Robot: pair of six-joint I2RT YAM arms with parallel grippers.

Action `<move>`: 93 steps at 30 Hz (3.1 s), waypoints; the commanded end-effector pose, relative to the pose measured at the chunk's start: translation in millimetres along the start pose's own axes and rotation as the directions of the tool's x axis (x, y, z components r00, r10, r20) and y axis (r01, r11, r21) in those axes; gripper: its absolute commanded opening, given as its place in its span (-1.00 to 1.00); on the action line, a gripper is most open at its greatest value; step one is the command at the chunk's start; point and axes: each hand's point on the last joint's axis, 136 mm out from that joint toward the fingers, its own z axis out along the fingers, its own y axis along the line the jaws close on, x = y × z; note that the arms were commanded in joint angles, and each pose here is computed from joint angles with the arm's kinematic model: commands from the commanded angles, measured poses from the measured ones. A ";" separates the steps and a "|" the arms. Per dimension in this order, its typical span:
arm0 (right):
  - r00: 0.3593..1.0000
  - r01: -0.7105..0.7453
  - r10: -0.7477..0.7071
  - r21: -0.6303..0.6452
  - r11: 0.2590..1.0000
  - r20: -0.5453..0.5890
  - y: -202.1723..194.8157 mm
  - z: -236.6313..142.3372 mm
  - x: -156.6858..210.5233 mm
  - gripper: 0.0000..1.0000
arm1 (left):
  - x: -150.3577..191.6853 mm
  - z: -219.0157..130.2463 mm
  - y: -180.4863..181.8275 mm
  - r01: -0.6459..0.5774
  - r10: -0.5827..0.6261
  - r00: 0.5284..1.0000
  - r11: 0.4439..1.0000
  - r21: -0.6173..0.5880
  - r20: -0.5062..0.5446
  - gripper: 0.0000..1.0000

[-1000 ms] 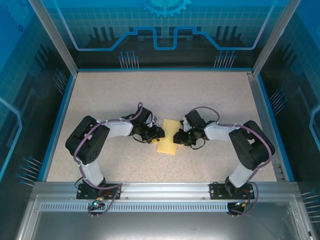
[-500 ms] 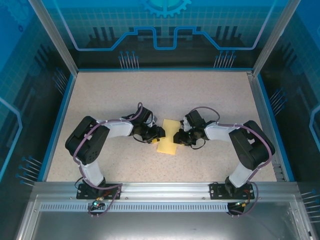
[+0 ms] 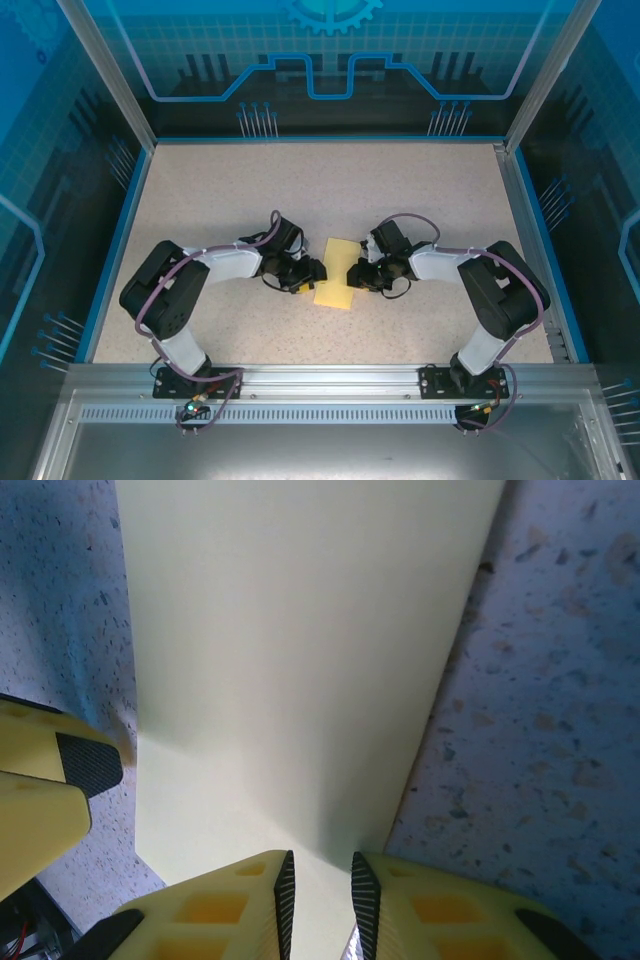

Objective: Fold a paper plane with a square sheet of paper (pick it up from the middle)
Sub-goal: Fold the triangle a second time at the center of the table.

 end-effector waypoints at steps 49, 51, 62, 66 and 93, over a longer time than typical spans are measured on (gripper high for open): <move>0.964 0.192 -0.195 0.032 0.981 0.180 11.9 -51.0 12.1 0.21 | -24.9 16.4 -38.2 0.077 -0.070 0.997 0.977 0.201 -0.042 -0.31; 0.936 0.290 -0.295 0.055 0.955 0.190 25.3 -52.0 18.5 0.28 | -26.8 16.7 -40.1 0.079 -0.072 0.996 0.975 0.206 -0.044 -0.31; 0.585 0.703 -0.787 0.363 0.612 0.196 80.1 -37.4 44.9 0.32 | -34.0 8.7 -51.7 0.073 -0.066 0.997 0.971 0.225 -0.042 -0.35; 0.530 0.745 -0.838 0.402 0.533 0.129 92.7 -22.5 47.6 0.35 | -33.0 8.1 -51.8 0.078 -0.070 0.997 0.972 0.223 -0.045 -0.35; 0.523 0.673 -0.851 0.593 0.442 0.041 93.1 -1.2 36.2 -0.54 | -33.1 4.2 -52.4 0.072 -0.065 0.997 0.976 0.207 -0.038 -0.35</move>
